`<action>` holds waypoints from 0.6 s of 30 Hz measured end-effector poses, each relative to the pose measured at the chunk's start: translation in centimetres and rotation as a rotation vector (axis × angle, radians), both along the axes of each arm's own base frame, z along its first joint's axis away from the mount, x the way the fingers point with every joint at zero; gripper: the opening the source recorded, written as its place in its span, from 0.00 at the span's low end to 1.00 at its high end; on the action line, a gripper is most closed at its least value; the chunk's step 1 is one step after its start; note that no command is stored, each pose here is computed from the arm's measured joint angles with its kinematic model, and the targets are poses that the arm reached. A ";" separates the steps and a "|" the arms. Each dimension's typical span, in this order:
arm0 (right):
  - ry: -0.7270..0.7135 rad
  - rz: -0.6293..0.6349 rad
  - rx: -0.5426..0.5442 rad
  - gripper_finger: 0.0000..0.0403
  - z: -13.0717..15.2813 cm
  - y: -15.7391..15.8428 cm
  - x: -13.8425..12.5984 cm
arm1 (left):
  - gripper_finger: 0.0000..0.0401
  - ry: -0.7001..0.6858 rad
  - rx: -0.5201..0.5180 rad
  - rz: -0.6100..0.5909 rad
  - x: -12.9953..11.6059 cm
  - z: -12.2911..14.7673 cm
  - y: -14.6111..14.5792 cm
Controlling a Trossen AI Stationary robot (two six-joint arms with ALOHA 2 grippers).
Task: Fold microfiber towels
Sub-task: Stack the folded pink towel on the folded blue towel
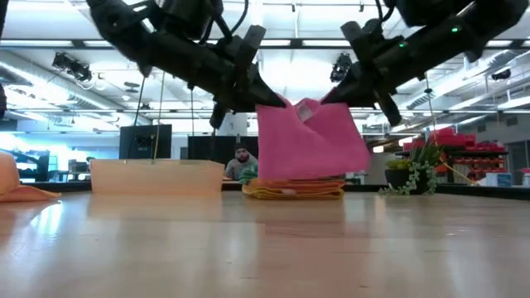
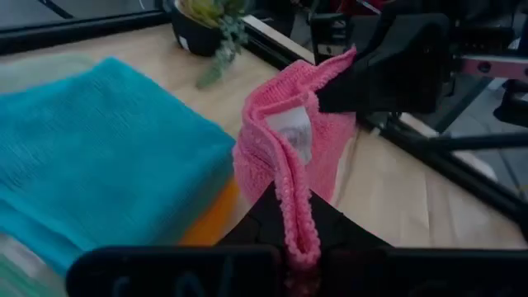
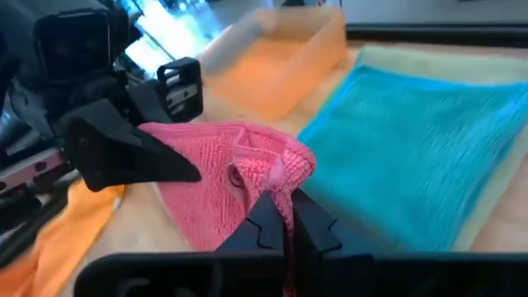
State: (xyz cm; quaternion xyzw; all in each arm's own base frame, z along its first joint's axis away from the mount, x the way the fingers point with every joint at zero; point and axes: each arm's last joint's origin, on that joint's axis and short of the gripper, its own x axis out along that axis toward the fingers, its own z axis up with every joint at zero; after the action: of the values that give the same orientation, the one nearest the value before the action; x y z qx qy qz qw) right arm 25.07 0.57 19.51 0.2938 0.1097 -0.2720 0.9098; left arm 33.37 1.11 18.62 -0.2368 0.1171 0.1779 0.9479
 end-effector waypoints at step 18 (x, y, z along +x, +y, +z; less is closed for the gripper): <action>0.090 -0.105 0.059 0.01 1.4 -10.7 1.8 | 0.03 0.290 0.026 0.075 0.6 4.1 11.2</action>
State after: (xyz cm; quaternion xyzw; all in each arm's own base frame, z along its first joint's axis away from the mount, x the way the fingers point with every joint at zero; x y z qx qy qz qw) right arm 26.89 -10.10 20.89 0.3132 0.1428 -0.3289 0.8794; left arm 33.97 12.33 22.72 -0.2005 0.2414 0.2472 0.9167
